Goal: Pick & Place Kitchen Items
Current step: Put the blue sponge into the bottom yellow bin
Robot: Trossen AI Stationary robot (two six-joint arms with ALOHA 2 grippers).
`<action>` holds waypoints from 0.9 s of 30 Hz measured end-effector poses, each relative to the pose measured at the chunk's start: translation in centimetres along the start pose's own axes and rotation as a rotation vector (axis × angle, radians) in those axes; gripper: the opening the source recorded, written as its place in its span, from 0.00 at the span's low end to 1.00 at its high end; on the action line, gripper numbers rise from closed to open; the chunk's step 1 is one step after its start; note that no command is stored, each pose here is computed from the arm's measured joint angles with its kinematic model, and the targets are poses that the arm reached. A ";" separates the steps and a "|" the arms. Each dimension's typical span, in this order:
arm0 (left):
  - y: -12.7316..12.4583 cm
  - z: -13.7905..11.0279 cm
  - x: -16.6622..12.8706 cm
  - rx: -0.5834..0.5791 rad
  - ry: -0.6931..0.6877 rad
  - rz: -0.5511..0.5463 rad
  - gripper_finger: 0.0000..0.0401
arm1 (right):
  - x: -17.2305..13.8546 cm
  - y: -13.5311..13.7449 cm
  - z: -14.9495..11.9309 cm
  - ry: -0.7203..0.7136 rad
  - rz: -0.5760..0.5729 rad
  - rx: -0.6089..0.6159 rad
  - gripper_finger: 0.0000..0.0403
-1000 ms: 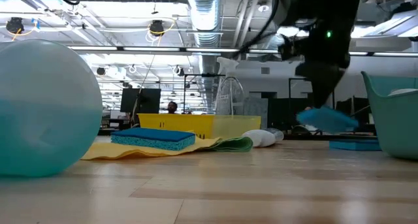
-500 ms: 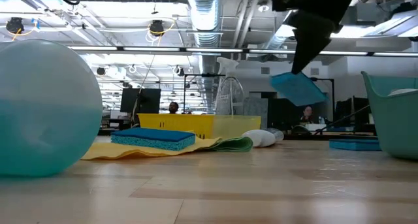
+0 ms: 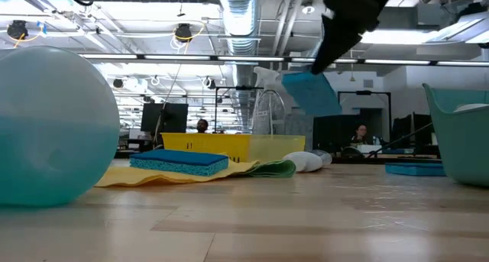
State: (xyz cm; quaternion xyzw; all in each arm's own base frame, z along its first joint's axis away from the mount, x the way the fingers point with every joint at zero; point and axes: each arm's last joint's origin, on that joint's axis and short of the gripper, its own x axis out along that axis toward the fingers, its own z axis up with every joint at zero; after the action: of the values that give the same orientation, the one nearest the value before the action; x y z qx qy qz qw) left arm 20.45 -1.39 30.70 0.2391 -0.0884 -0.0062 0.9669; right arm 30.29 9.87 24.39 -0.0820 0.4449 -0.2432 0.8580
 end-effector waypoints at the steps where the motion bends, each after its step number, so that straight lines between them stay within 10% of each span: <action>1: 0.0 0.0 0.0 0.000 0.000 0.000 0.63 | -0.1 0.3 0.2 -0.015 0.024 -0.015 0.00; 27: 0.3 -0.1 0.0 -0.068 0.018 0.039 0.63 | -4.6 5.3 -2.0 -0.259 -0.018 -0.830 0.00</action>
State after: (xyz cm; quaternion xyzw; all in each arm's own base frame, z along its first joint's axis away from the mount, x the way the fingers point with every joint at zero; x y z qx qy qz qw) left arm 20.46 -1.07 30.74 0.2046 -0.0839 0.0118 0.9752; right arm 28.24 16.91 24.62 -0.4537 0.3928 -0.0391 0.7989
